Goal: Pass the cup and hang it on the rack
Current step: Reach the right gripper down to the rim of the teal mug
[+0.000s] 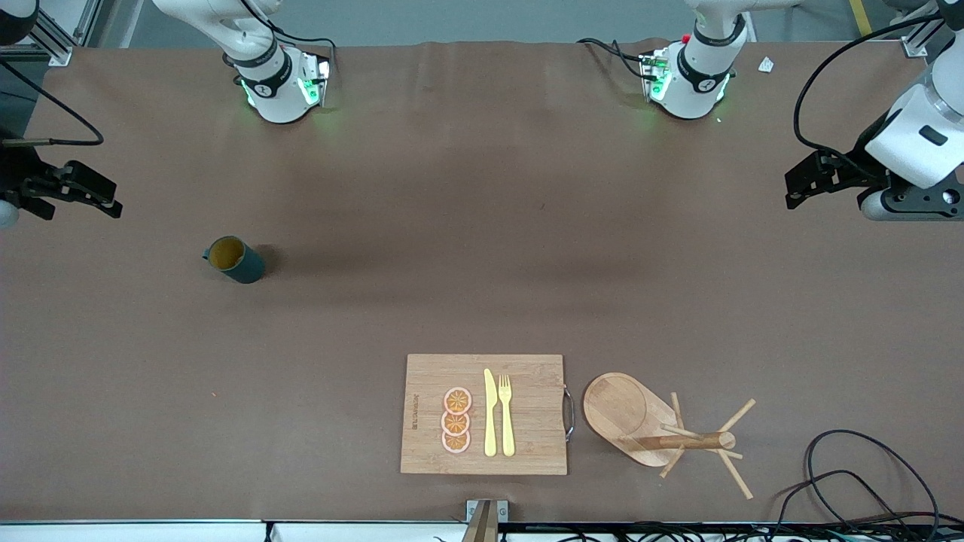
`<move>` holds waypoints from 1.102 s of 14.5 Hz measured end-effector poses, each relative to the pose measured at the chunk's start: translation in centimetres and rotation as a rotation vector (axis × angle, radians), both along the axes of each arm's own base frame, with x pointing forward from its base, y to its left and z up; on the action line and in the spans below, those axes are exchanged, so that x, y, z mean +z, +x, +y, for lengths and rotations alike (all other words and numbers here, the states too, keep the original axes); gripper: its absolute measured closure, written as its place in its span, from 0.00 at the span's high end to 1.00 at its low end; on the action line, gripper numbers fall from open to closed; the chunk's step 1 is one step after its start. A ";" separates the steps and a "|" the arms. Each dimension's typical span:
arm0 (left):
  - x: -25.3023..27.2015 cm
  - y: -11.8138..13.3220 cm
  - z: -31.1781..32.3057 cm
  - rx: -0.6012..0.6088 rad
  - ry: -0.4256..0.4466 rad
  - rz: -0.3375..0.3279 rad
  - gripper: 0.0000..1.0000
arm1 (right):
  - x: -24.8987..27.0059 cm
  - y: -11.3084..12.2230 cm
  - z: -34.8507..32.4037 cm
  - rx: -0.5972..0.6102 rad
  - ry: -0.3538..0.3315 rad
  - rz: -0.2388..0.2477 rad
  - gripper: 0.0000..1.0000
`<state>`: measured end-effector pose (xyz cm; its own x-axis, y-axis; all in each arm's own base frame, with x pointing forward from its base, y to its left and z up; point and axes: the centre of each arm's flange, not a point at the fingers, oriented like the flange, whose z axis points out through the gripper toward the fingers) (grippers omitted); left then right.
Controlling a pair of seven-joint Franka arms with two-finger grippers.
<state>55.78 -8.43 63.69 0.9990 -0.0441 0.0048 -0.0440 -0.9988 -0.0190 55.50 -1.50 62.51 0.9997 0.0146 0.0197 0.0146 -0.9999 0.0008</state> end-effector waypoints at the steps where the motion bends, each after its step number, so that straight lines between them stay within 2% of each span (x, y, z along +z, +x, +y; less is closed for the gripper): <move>1: 0.0 0.0 0.0 -0.001 0.000 0.000 1.00 | 0.0 0.0 0.0 -0.001 0.000 0.000 1.00; 6: 0.1 0.0 0.0 -0.001 0.000 -0.001 1.00 | -0.5 -0.1 -0.1 -0.001 0.000 0.018 1.00; 7: 0.2 0.0 0.0 0.000 0.000 -0.003 1.00 | -1.7 -0.1 0.0 -0.001 0.001 0.028 1.00; 11: 0.6 0.0 0.2 0.004 -0.002 -0.013 1.00 | -9.3 0.1 0.3 0.004 0.002 0.005 1.00; 16: 0.7 0.0 0.4 0.008 -0.002 -0.014 1.00 | -14.1 -1.1 1.4 0.012 0.003 0.021 1.00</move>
<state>55.82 -8.00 64.37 0.9992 -0.0363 0.0190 -0.0360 -0.9992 -0.0175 54.37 -0.14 48.42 0.9996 0.0269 -0.0014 0.0269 -0.9996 -0.0029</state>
